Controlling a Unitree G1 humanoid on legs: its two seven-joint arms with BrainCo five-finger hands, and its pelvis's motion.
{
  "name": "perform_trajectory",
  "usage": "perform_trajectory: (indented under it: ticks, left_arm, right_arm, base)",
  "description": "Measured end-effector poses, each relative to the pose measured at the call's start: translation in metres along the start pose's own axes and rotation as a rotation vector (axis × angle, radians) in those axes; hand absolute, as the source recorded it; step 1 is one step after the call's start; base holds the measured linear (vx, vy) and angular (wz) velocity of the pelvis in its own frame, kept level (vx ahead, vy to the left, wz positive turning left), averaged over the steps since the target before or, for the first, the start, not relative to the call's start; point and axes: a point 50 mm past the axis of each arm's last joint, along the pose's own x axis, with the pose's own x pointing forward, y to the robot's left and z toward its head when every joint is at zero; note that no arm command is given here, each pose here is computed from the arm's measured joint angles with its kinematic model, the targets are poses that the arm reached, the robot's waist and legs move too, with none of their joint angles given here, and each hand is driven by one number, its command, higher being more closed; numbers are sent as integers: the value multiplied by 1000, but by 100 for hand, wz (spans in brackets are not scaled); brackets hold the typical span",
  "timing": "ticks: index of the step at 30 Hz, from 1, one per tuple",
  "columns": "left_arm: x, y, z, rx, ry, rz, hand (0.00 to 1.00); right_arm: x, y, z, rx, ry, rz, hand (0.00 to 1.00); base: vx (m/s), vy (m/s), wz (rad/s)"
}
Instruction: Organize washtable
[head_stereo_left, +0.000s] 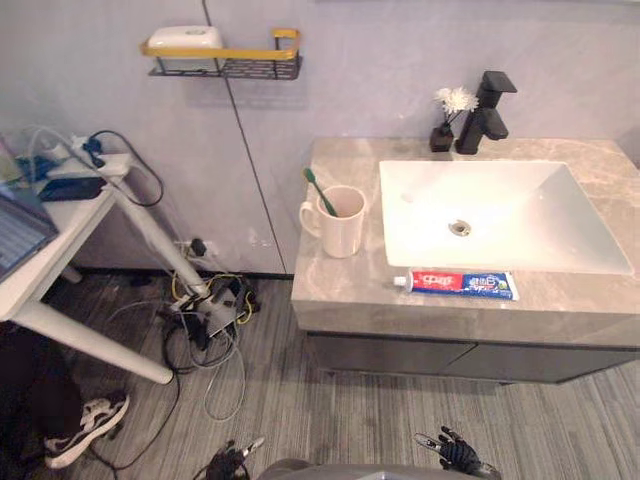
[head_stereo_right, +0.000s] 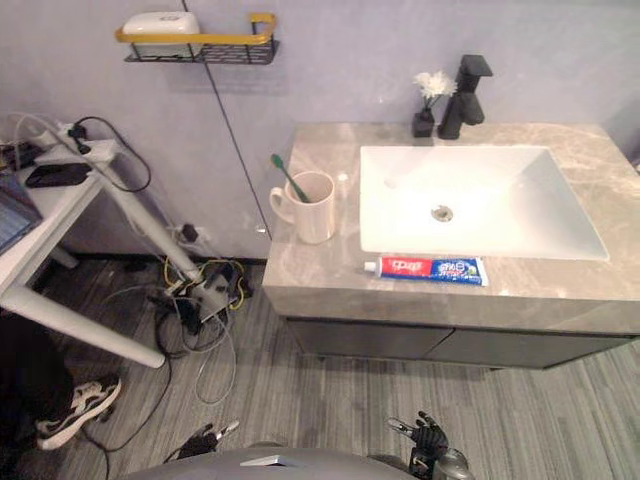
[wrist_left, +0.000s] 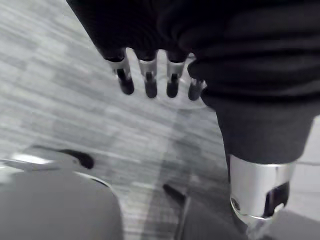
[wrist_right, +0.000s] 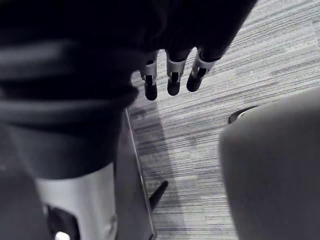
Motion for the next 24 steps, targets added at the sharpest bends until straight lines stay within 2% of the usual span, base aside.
perform_trajectory:
  ticks: [5, 8, 11, 16, 24]
  left_arm:
    - [6, -17, 26, 88, -80, -59, 0]
    - [7, -27, 33, 94, -96, -86, 0]
    - [6, -20, 22, 110, -56, -74, 0]
    - [2, -32, 4, 97, 3, -109, 0]
    - [2, -32, 2, 96, 9, -123, 0]
  right_arm:
    - [2, 7, 6, 4, -19, 17, 0]
    - [3, 5, 12, 40, -37, 4, 0]
    - [1, 3, 3, 59, -15, -9, 0]
    - [-1, -17, 2, 47, -6, -57, 0]
    - [-1, -13, 0, 14, 3, -30, 0]
  base:
    - [53, -65, 5]
    - [95, -105, 36]
    - [169, -212, 37]
    - [114, -190, 31]
    - [21, -10, 1]
